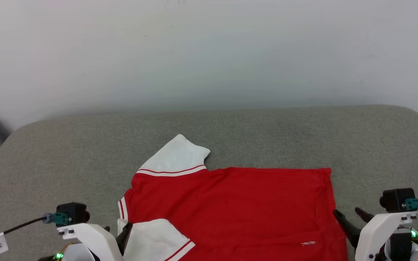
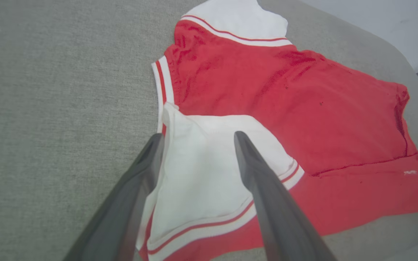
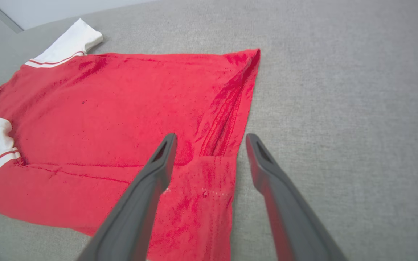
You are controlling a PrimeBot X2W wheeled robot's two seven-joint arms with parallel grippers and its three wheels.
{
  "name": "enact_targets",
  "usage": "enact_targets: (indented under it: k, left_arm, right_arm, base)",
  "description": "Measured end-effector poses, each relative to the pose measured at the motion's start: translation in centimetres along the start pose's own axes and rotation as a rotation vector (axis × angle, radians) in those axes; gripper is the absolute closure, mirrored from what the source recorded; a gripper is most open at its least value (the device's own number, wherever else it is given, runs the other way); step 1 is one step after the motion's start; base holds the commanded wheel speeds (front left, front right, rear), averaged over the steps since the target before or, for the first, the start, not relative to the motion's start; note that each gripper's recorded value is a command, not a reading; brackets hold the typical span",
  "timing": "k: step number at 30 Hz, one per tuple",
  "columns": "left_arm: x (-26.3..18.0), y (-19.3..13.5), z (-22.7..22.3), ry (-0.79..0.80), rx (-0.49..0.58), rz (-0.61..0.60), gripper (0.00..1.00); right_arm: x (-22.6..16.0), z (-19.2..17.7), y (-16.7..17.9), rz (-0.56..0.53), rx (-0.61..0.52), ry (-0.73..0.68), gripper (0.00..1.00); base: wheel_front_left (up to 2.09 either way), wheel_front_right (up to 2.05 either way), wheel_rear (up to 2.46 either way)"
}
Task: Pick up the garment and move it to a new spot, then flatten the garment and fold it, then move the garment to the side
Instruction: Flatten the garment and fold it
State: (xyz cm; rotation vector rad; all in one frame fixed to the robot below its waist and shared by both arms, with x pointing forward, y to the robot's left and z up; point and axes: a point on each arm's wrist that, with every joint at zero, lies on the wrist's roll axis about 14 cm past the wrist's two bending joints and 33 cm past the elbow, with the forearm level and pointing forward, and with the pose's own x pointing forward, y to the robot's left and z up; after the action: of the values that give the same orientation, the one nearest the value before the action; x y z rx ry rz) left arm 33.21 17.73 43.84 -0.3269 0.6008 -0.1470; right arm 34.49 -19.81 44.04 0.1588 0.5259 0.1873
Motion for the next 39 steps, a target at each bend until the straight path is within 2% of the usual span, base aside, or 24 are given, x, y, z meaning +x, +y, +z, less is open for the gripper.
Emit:
enact_targets:
  k: [6,10,19,28,33,39]
  left_arm:
    - [1.4,-1.8,6.2,-0.224,0.087,-0.007,0.00]
    - [3.0,-3.4,8.8,-0.286,0.124,-0.030,0.00]
    - [9.1,-6.3,15.9,-0.350,0.223,-0.083,0.00]
    - [18.4,-7.1,16.4,-0.137,0.292,-0.151,0.00]
    - [22.4,-6.6,13.4,0.098,0.342,-0.153,0.00]
    - [24.8,-4.5,9.6,0.374,0.400,-0.101,0.00]
  right_arm:
    - [-1.5,4.5,-0.8,-0.060,-0.050,-0.268,0.00]
    - [-2.4,6.9,-1.4,-0.099,-0.068,-0.391,0.00]
    - [-1.8,10.8,-1.6,-0.134,-0.078,-0.531,0.00]
    - [1.2,10.2,-3.1,-0.177,-0.060,-0.511,0.00]
    - [1.4,9.1,-4.7,-0.235,-0.037,-0.488,0.00]
    - [0.6,7.2,-6.9,-0.310,-0.015,-0.437,0.00]
  base:
    - [0.00,0.00,0.00]
    - [0.00,0.00,0.00]
    - [0.00,0.00,0.00]
    - [0.00,0.00,0.00]
    - [0.00,0.00,0.00]
    - [0.00,0.00,0.00]
